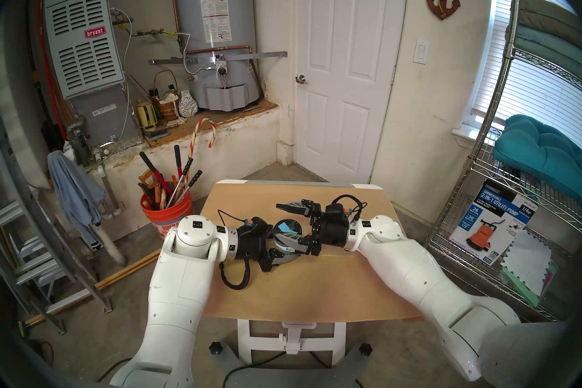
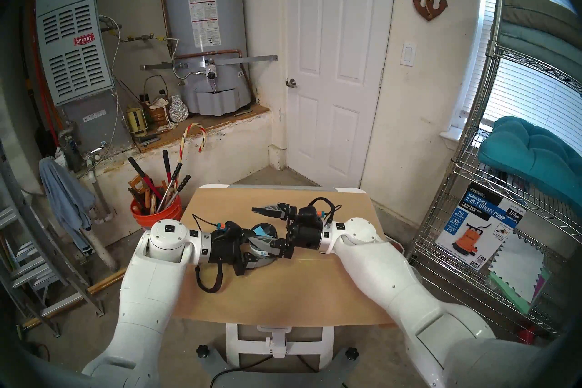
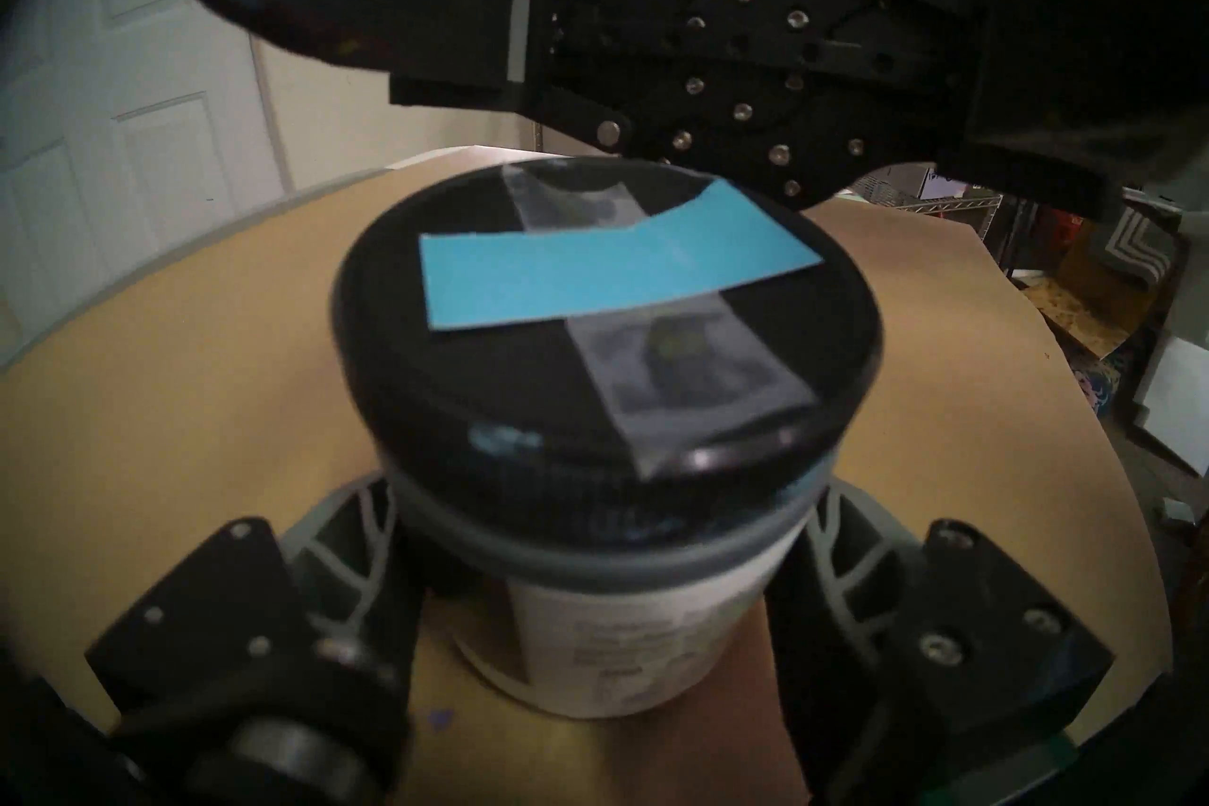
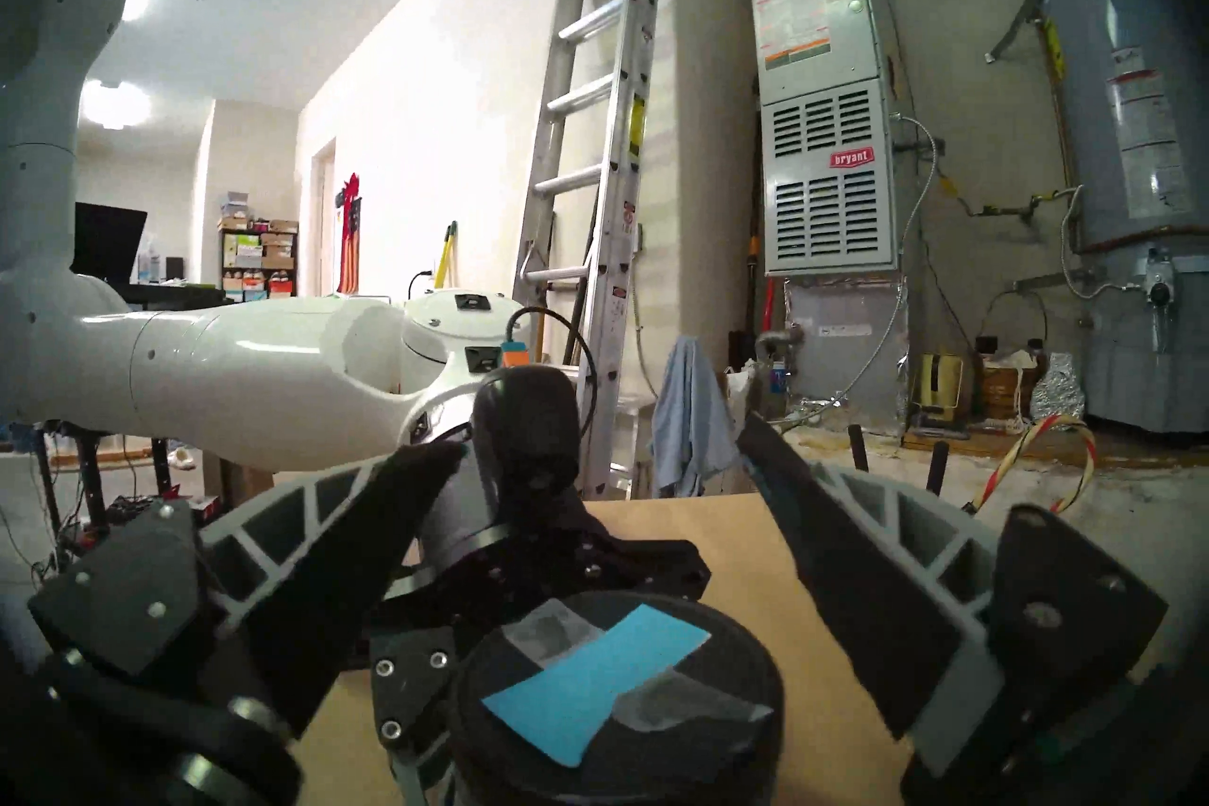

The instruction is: Open paint jar

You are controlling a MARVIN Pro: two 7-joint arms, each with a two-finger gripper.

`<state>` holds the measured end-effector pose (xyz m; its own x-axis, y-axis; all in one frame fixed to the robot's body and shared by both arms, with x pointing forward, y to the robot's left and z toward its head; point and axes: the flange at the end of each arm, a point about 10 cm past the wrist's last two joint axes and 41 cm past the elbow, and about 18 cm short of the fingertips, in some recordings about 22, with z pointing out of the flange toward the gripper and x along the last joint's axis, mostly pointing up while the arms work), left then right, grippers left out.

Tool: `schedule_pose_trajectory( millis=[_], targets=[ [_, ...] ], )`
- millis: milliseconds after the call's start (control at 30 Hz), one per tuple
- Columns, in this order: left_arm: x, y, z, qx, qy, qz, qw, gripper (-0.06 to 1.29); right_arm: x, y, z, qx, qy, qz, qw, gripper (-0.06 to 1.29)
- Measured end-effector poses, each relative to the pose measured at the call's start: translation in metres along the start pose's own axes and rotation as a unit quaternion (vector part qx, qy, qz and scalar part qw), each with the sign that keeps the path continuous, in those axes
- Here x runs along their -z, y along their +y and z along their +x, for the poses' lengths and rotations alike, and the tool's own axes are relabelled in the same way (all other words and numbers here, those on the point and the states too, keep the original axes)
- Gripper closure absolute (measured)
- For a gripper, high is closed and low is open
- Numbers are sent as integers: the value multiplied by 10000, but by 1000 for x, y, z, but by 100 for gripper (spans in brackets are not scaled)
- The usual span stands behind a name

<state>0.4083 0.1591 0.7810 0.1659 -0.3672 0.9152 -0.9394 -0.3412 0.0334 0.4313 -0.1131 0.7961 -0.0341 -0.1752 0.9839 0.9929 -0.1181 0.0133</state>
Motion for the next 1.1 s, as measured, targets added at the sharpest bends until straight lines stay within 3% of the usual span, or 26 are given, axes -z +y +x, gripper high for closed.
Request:
schedule_pose_trajectory(
  millis=[533,833,1100],
  targets=[
    [-1,-1,0,-3,8,31,10000,46,0,-33,-3,-12,141,-718,9973,1],
    [-1,-1,0,-5,3,40,10000,46,-4,-47,-4,142,-156,-1189,9927,1],
    [-1,-1,1,0,-10,46,10000,46,-5,-56,-2,381,-506,-1678,9838,1]
  ],
)
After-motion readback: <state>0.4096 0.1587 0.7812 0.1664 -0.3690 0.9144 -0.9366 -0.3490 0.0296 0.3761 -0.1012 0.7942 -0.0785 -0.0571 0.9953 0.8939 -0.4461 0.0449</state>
